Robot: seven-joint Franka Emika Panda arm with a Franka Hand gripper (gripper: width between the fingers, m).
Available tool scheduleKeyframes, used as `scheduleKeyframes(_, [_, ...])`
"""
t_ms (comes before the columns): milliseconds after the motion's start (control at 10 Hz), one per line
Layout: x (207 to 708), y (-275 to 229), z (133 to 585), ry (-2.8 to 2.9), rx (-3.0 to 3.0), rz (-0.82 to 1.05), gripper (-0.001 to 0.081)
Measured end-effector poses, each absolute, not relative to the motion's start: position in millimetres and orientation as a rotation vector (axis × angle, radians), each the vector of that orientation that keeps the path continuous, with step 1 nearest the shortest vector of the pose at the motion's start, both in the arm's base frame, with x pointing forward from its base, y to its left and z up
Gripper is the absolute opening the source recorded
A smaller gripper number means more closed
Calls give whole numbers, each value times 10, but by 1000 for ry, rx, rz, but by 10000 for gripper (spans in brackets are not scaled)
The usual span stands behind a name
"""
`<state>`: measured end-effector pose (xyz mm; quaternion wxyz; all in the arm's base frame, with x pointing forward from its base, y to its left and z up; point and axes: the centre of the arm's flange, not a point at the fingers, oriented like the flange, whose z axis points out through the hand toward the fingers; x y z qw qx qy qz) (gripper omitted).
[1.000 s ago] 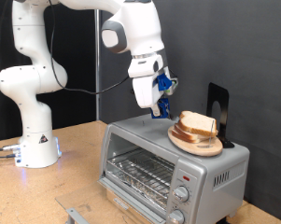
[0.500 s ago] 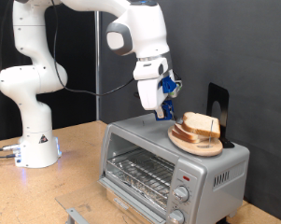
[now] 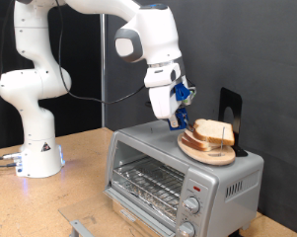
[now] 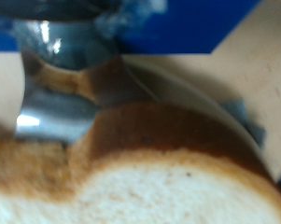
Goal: Make a piece of toast with the oven
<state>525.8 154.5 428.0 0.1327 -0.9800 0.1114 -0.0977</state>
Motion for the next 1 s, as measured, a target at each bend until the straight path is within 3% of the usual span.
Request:
scheduleKeyframes(500, [5135,1482,4194,286,-2762,-321,400])
scheduleKeyframes(1000, [4982,1328,4268,291,-2698,-492,400])
